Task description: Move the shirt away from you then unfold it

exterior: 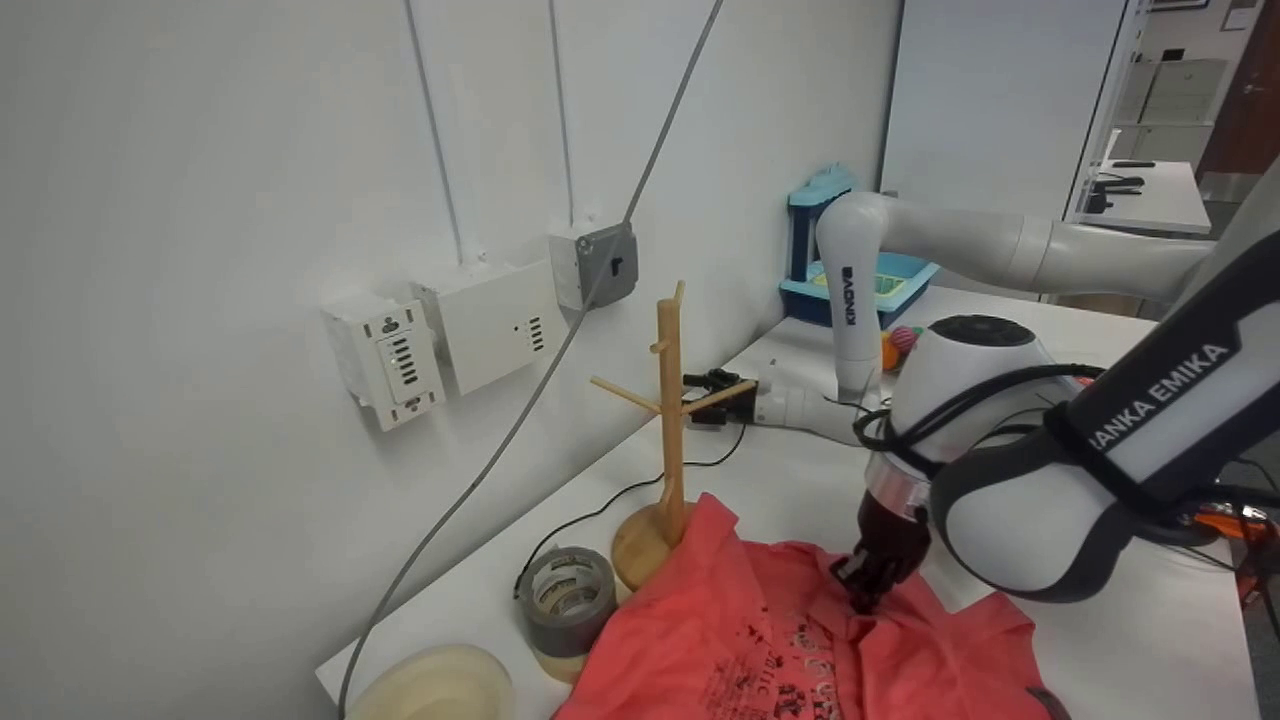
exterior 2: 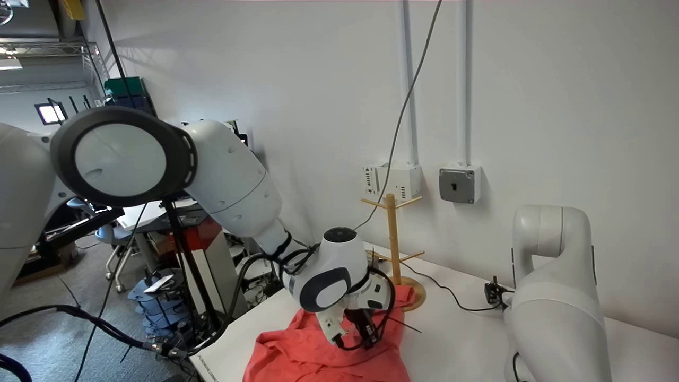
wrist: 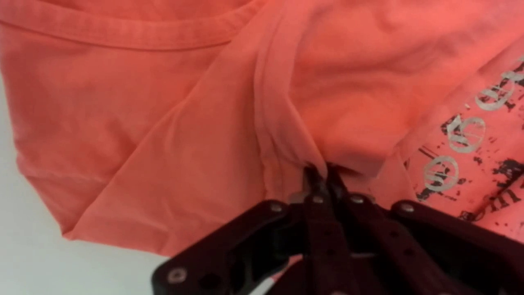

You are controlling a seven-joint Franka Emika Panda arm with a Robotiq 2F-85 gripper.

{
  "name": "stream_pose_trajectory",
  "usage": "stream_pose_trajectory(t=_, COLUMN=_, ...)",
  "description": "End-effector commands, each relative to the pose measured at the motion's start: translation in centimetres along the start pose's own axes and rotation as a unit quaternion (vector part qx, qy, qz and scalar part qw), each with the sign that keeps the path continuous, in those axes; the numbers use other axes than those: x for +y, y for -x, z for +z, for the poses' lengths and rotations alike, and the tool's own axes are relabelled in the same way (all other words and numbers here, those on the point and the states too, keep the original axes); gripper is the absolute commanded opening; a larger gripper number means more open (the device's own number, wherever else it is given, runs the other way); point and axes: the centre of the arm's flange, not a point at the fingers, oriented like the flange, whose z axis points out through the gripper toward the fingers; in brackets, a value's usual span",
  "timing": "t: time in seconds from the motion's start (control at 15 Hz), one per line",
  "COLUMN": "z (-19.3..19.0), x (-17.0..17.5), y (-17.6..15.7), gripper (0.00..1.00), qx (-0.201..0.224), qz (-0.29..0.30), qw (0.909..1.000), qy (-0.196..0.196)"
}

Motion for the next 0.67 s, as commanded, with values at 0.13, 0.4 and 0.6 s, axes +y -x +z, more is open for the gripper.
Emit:
stream_pose_trajectory(t=0.13, z=-2.1, x=-1.3, y=0.6, gripper=0.01, qx=0.018, qz=-0.016, qw=0.9997, qy=-0.007)
stream_pose_trajectory(t=0.4, z=-5.3, x=-3.7, y=2.2, gripper=0.01, qx=0.040, qz=-0.037, qw=0.9983, qy=-0.020)
stream_pose_trajectory(t=0.6, z=-7.5, x=-6.0, y=4.1, gripper=0.01, qx=0.050, qz=-0.063, qw=0.9964, qy=-0.028)
